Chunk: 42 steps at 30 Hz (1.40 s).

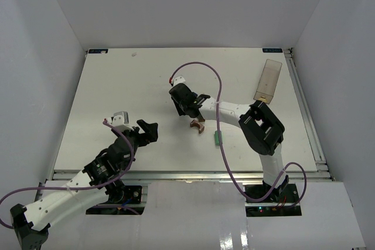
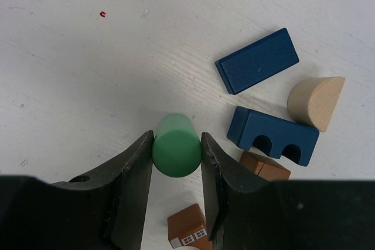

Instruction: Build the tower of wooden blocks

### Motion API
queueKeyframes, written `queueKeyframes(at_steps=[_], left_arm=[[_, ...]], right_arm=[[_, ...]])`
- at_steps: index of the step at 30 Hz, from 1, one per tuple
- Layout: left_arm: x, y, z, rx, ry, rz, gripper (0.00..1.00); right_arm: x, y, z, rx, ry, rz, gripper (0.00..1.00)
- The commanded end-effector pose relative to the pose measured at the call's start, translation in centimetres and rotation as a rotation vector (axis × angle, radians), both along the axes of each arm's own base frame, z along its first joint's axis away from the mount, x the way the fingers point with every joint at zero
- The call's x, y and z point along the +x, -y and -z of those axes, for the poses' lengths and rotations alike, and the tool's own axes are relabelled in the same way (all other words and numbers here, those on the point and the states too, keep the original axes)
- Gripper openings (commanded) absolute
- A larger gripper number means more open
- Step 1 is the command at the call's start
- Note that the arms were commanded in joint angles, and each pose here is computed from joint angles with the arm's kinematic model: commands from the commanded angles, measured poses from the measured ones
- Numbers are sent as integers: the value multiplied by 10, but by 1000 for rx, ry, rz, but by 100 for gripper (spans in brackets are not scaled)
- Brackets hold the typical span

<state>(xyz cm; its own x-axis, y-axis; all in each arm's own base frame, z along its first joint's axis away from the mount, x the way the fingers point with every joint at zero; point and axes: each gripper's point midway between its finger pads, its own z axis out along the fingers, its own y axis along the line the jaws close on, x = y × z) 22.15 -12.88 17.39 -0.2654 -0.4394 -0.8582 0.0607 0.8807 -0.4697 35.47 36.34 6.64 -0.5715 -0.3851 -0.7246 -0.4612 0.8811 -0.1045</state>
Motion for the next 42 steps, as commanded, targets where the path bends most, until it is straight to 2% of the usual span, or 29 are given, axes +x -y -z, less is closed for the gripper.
queueKeyframes(at_steps=[1, 7, 10, 13, 18, 20, 24, 30, 36, 42], left_arm=[[1, 0, -3, 1, 6, -1, 98], [1, 0, -2, 3, 4, -1, 98], [1, 0, -1, 6, 3, -1, 98], [1, 0, -2, 5, 5, 1, 98], [1, 0, -4, 2, 11, 5, 98], [0, 0, -4, 1, 12, 8, 98], [-1, 0, -6, -2, 22, 13, 98], [-2, 6, -10, 5, 49, 63, 98], [-2, 12, -10, 13, 50, 91, 98], [-2, 13, -10, 11, 51, 96, 98]], right_arm=[[-17, 6, 6, -17, -45, -4, 38], [-16, 5, -3, -16, -21, -8, 50], [-13, 6, -20, -11, 16, -18, 62], [-7, 10, -41, -13, 67, -11, 70], [-3, 19, -87, -10, 136, 6, 75], [-7, 26, -106, 11, 155, 20, 75], [-26, 62, -108, -5, 100, 110, 72], [-73, 124, -52, -32, -18, 221, 58], [-99, 149, -13, -43, -91, 255, 56], [-110, 157, 17, -71, -135, 270, 53]])
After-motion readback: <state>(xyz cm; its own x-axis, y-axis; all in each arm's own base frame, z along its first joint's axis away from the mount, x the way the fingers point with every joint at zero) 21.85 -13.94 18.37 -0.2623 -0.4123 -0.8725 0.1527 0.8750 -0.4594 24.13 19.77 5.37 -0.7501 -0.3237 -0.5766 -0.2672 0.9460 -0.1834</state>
